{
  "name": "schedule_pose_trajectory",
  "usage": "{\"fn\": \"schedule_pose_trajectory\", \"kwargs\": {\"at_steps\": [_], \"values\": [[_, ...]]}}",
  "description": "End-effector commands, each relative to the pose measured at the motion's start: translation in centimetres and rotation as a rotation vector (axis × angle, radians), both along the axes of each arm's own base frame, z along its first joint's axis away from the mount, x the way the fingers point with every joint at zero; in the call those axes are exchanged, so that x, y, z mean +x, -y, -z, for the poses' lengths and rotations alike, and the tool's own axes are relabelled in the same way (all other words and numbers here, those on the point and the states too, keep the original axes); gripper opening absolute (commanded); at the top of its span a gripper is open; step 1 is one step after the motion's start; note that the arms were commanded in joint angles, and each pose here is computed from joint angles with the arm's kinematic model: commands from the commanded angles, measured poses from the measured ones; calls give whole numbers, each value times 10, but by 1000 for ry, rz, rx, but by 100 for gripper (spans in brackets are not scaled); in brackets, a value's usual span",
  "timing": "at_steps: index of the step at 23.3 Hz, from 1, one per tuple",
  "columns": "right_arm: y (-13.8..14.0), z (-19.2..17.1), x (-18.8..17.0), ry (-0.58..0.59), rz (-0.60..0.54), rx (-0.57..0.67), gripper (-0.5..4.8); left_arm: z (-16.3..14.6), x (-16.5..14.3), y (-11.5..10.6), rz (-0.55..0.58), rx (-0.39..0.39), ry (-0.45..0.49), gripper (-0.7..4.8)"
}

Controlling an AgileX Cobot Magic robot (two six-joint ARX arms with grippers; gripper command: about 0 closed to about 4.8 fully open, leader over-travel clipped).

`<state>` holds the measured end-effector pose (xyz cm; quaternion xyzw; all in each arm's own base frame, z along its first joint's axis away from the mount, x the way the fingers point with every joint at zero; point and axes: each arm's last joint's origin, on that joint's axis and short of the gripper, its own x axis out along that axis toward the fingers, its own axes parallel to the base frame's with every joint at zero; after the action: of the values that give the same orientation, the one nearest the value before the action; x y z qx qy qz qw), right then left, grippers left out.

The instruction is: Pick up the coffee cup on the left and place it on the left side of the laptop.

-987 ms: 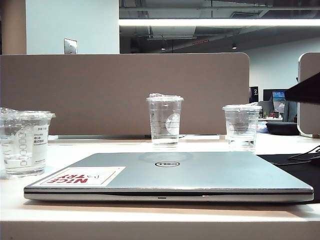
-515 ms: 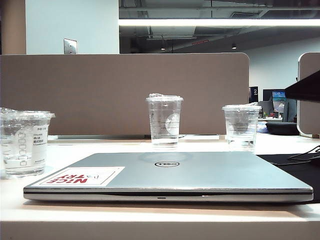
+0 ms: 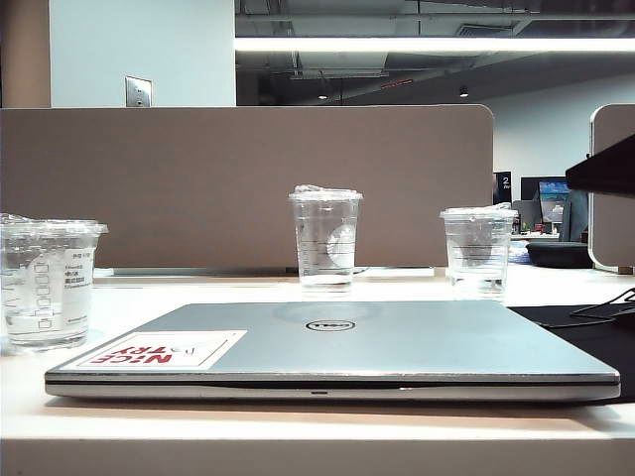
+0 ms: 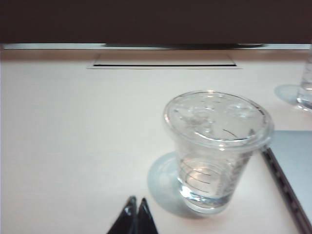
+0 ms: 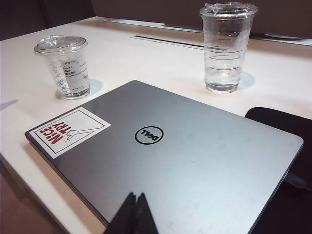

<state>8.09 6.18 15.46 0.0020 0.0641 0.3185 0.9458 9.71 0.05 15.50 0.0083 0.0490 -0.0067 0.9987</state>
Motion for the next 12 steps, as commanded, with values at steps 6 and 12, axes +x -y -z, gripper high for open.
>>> {"fn": "schedule_pose_trajectory", "kwargs": {"at_steps": [6, 12], "values": [[1, -1, 0, 15, 8, 11, -4, -5, 0, 0, -6, 36, 46, -5], [15, -8, 5, 89, 154, 57, -4, -5, 0, 0, -6, 35, 40, -5]]}}
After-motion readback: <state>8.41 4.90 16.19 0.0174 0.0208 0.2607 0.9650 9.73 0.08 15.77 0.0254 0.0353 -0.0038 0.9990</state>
